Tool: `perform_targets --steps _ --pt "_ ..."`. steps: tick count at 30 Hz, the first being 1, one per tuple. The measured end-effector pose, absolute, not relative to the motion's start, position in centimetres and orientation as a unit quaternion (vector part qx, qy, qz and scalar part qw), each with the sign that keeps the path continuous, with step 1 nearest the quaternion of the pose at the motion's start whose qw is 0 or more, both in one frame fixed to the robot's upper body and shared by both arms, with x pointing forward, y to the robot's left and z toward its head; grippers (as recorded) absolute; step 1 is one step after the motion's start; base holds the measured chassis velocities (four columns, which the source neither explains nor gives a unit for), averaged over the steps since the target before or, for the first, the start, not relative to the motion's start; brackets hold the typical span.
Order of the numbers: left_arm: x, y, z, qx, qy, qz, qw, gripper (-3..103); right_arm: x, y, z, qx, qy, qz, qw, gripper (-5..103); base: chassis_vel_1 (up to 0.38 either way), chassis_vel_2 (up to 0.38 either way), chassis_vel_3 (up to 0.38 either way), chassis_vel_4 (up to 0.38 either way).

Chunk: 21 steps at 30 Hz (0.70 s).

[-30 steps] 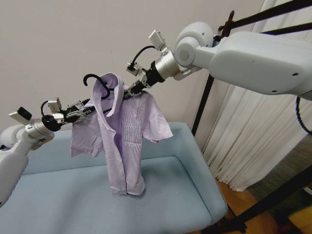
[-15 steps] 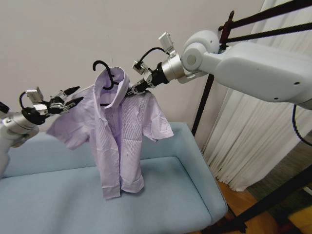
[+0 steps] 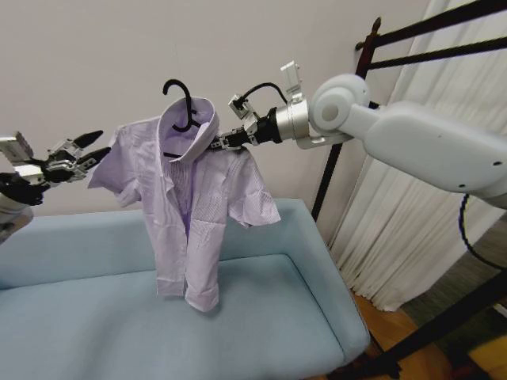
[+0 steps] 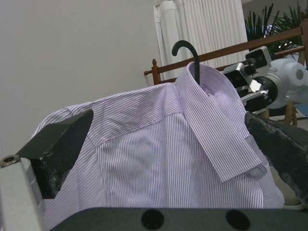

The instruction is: Pick up the clothes from the sofa and hang them on the clothes hanger.

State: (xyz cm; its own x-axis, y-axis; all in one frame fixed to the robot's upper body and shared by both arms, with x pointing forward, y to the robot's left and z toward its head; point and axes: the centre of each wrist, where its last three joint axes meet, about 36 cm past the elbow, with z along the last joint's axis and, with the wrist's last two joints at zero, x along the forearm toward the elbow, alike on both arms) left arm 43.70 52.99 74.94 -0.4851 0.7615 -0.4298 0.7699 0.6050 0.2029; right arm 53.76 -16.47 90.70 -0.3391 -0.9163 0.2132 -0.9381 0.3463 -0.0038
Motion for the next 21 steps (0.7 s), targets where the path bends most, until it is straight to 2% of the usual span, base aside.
perform_targets --steps 6,9,12,15,17,21 --pt "43.3 50.5 74.4 0.404 0.879 -0.036 0.251 100 50.7 -16.1 89.6 0.505 -0.862 -0.009 0.047 2 0.0 0.0 0.0 0.0" --pt "43.1 49.6 73.5 0.393 0.884 -0.047 0.248 100 49.8 -16.1 89.3 0.48 -0.876 -0.018 0.041 2 0.0 0.0 0.0 0.0" --pt "42.6 47.4 70.5 0.369 0.896 -0.068 0.237 100 47.2 -16.0 88.7 0.4 -0.916 -0.032 0.029 2 0.0 0.0 0.0 0.0" --pt "42.2 46.6 69.4 0.361 0.9 -0.077 0.233 100 46.2 -15.7 88.7 0.371 -0.928 -0.037 0.02 2 0.0 0.0 0.0 0.0" --pt "41.6 45.9 68.0 0.354 0.902 -0.079 0.232 100 44.5 -15.0 89.1 0.308 -0.95 -0.05 -0.001 2 0.0 0.0 0.0 0.0" --pt "40.6 45.4 66.7 0.347 0.905 -0.083 0.23 100 42.8 -14.5 89.9 0.248 -0.966 -0.064 -0.028 2 0.0 0.0 0.0 0.0"
